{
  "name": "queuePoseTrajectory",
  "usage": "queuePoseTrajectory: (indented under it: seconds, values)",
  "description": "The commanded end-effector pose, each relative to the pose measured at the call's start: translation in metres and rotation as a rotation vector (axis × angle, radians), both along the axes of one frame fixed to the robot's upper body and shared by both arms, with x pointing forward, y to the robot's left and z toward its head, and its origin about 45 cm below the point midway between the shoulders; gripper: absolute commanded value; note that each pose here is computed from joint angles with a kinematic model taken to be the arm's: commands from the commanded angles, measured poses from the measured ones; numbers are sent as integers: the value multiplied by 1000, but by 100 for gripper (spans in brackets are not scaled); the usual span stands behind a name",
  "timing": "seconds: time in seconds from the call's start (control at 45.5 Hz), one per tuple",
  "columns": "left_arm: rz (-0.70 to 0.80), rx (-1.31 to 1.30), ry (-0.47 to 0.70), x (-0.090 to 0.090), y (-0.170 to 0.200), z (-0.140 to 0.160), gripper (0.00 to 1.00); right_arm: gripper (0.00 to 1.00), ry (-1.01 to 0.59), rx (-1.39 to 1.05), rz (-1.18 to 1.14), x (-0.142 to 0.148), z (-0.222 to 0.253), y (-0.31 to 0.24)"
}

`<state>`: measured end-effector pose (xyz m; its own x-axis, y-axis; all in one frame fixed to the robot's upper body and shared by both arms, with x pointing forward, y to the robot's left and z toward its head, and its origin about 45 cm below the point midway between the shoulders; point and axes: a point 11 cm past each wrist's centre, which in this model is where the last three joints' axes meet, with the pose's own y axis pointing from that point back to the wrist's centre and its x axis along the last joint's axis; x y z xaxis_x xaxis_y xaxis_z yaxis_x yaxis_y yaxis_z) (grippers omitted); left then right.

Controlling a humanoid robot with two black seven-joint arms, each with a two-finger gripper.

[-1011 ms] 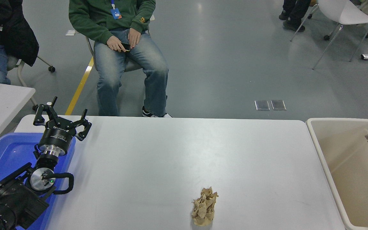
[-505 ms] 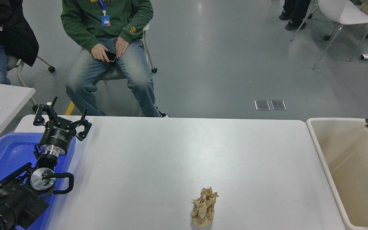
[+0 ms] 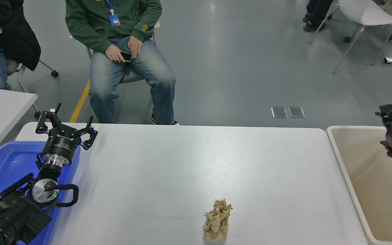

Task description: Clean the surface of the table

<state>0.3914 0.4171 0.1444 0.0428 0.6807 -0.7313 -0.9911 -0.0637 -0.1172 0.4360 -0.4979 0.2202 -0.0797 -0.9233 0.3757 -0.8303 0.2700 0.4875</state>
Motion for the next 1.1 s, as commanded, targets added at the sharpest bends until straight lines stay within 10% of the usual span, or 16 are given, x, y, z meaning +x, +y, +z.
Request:
queuePoseTrajectory:
  seconds: [0.0,1.077]
  values:
    - [0,1,0,0,0,0,100,100,-79,119,92,17,22,40]
    - [-1,1,-1,0,0,0,100,100,-261,319,546,0,38,188]
